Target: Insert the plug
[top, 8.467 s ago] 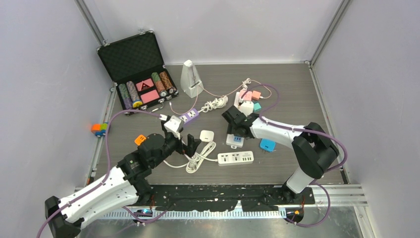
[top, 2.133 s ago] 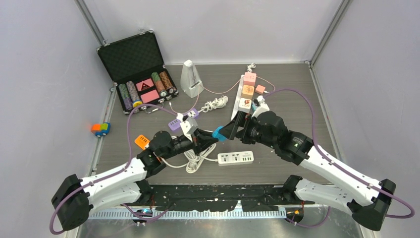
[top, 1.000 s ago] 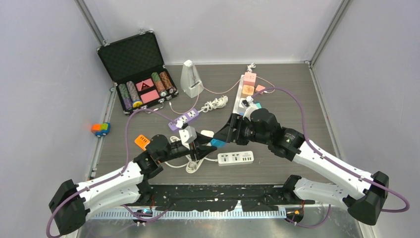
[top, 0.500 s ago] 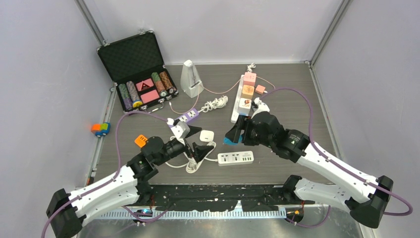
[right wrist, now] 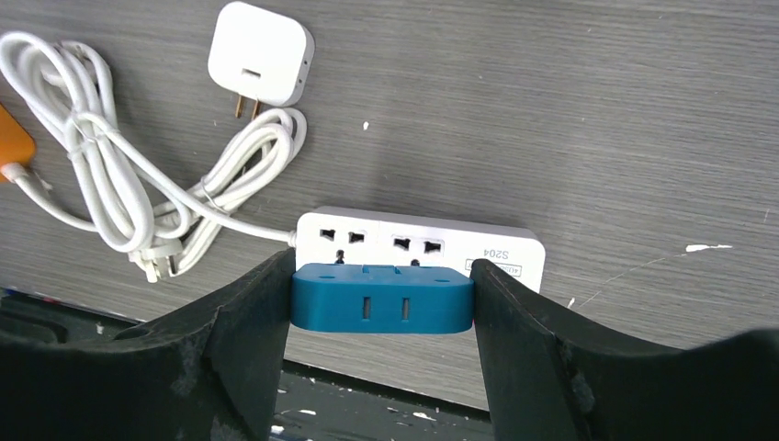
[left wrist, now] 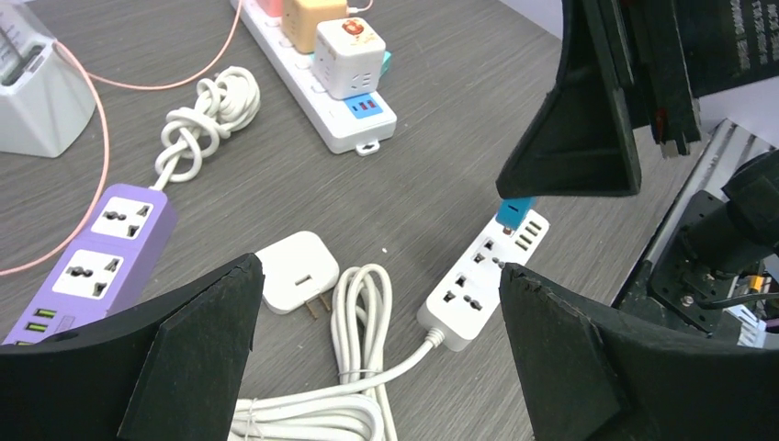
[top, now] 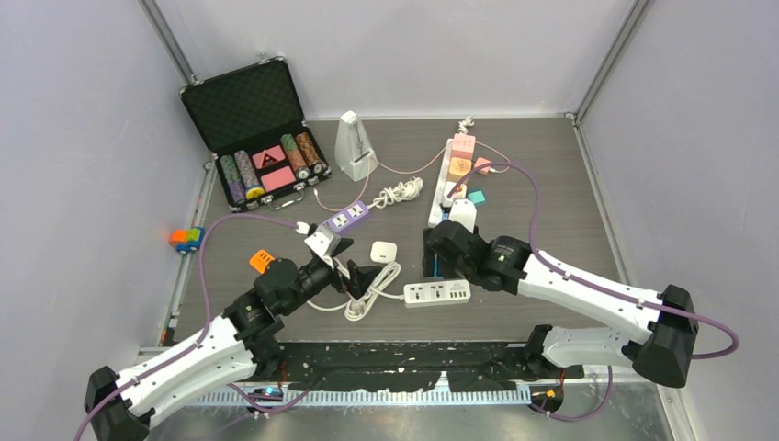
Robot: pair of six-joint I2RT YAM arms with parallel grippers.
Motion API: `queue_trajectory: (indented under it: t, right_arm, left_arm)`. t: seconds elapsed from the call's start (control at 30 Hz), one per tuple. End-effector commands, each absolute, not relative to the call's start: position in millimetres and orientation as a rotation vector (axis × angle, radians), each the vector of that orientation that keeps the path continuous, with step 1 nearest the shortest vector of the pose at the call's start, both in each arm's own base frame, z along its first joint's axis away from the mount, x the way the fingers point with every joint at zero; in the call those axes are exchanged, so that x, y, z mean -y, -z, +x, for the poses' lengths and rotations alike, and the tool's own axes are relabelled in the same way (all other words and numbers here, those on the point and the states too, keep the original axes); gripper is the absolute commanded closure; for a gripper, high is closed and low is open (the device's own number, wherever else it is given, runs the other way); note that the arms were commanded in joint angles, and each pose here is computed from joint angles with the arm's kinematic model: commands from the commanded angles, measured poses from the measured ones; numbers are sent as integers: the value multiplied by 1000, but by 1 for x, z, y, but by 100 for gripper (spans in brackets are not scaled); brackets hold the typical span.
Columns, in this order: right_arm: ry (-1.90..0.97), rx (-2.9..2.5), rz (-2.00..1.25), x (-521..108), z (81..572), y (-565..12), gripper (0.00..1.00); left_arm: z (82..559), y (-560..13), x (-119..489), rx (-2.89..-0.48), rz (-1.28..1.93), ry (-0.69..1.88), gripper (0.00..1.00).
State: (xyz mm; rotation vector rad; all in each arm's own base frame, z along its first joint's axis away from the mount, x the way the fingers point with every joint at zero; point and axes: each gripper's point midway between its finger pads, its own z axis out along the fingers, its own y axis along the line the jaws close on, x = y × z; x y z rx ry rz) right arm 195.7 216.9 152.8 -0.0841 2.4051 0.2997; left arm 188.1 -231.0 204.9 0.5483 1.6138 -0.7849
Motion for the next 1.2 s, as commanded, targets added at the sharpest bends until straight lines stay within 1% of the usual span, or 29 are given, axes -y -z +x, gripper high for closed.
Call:
queue_trajectory:
  t: [0.0,0.5,1.17]
  right_arm:
    - [-282,-2349,-82,-225,202,-151,68]
    - [-158,-2348,-160,-224,203,-102,69]
    - [-77,-2337,-182,-211,202,-99,71]
  left_arm:
    - [195,-199,223,-1632,507,736,0]
    - [198,-195,223,-1643,498,721,0]
    - [198,-193,222,-1641,488,724,0]
